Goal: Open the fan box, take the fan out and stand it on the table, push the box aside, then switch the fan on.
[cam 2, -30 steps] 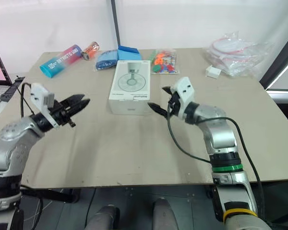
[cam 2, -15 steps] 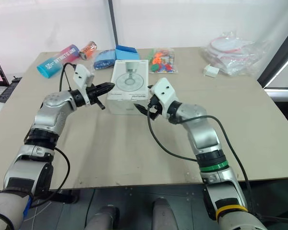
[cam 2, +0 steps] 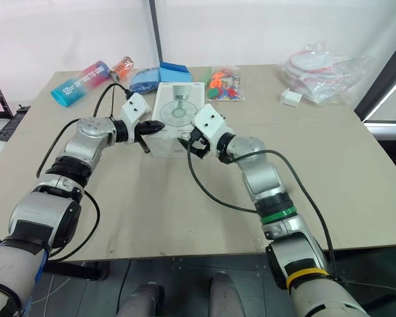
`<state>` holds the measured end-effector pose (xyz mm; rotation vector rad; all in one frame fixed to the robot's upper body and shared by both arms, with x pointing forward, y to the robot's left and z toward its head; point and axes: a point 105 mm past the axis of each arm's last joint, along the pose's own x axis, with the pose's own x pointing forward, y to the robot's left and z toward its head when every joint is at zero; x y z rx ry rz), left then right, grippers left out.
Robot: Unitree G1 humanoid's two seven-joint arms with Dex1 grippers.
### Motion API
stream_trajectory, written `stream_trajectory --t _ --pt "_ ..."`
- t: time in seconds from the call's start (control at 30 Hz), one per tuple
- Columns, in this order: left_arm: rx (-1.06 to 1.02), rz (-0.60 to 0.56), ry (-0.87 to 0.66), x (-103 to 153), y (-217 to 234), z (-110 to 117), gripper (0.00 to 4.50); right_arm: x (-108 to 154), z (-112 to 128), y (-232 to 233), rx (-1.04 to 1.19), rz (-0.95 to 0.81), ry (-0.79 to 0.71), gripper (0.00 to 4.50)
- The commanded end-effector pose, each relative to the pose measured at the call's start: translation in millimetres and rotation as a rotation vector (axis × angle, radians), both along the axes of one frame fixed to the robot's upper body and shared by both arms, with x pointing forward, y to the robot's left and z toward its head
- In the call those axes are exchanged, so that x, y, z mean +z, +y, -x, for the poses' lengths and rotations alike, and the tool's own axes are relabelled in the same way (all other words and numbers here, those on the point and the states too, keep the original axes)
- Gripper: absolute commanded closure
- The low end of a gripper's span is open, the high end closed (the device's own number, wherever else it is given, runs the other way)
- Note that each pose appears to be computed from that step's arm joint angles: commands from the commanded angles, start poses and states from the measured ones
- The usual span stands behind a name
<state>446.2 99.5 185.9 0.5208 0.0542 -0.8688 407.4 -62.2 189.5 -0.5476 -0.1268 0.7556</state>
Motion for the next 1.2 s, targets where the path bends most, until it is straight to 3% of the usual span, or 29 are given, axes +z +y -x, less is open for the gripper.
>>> stream_trajectory --t 0.03,0.8,1.2 --pt "0.015 -0.038 0.006 -3 7 -1 4.46 18 -8 3 -0.015 0.005 -0.072 0.0" --pt "0.018 -0.058 -0.011 -10 10 0 4.46 26 -19 17 -0.005 -0.018 -0.084 0.0" --pt "0.001 -0.067 -0.005 -15 8 3 4.46 38 -34 -4 -0.128 -0.247 0.052 0.0"
